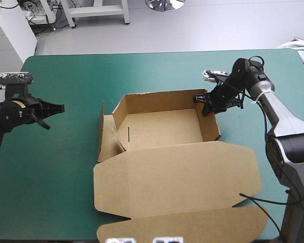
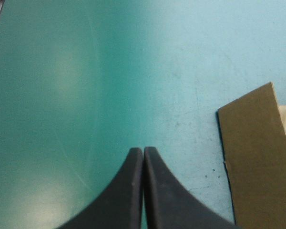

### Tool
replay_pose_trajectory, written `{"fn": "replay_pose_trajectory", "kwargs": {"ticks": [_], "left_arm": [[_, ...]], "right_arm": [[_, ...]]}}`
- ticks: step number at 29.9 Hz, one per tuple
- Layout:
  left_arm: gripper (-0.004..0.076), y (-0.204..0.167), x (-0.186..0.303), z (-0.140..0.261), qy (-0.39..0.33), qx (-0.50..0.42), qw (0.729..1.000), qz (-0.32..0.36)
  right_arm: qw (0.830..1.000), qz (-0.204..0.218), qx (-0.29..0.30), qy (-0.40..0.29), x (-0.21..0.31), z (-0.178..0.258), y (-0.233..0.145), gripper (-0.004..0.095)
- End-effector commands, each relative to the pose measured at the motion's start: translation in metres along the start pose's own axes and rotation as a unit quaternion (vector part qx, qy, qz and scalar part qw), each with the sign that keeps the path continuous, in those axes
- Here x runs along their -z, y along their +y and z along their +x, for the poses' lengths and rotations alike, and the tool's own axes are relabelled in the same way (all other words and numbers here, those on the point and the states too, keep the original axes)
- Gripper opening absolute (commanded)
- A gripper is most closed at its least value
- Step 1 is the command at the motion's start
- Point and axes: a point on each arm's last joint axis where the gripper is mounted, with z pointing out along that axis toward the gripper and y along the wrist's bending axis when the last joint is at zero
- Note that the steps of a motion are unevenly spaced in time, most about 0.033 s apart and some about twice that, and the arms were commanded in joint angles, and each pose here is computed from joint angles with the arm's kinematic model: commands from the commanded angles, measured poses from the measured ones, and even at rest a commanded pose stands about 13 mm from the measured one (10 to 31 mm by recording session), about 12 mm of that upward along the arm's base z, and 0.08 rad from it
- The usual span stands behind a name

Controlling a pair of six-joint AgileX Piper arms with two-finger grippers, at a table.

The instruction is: Fold the box

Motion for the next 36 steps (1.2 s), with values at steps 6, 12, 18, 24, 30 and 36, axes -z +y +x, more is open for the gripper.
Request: {"fn": "replay_pose_trajectory", "kwargs": {"ticks": [6,12,18,24,30,36], "left_arm": [[-0.0009,0.017,-0.006,-0.012,-0.03,0.098,0.995,0.016],[-0.0009,0.031,-0.011,-0.014,-0.04,0.157,0.983,0.084],[-0.0009,0.042,-0.017,-0.012,-0.027,0.21,0.965,0.151],[-0.001,0.028,-0.021,-0.019,-0.029,0.23,0.934,0.273],[-0.001,0.012,-0.006,-0.027,-0.054,0.231,0.891,0.386],[-0.001,0.004,0.007,-0.028,-0.052,0.222,0.87,0.437]], "right_arm": [[0.998,-0.041,0.024,-0.038,0.039,0.004,0.021,-0.0015],[0.993,-0.059,0.052,-0.09,0.072,0.01,0.035,-0.0017],[0.982,-0.085,0.064,-0.158,0.12,0.022,0.043,-0.0017],[0.965,-0.108,0.06,-0.231,0.161,0.032,0.047,-0.0017],[0.954,-0.106,0.066,-0.274,0.179,0.038,0.054,-0.0017],[0.951,-0.107,0.058,-0.285,0.181,0.037,0.054,-0.0017]]}}
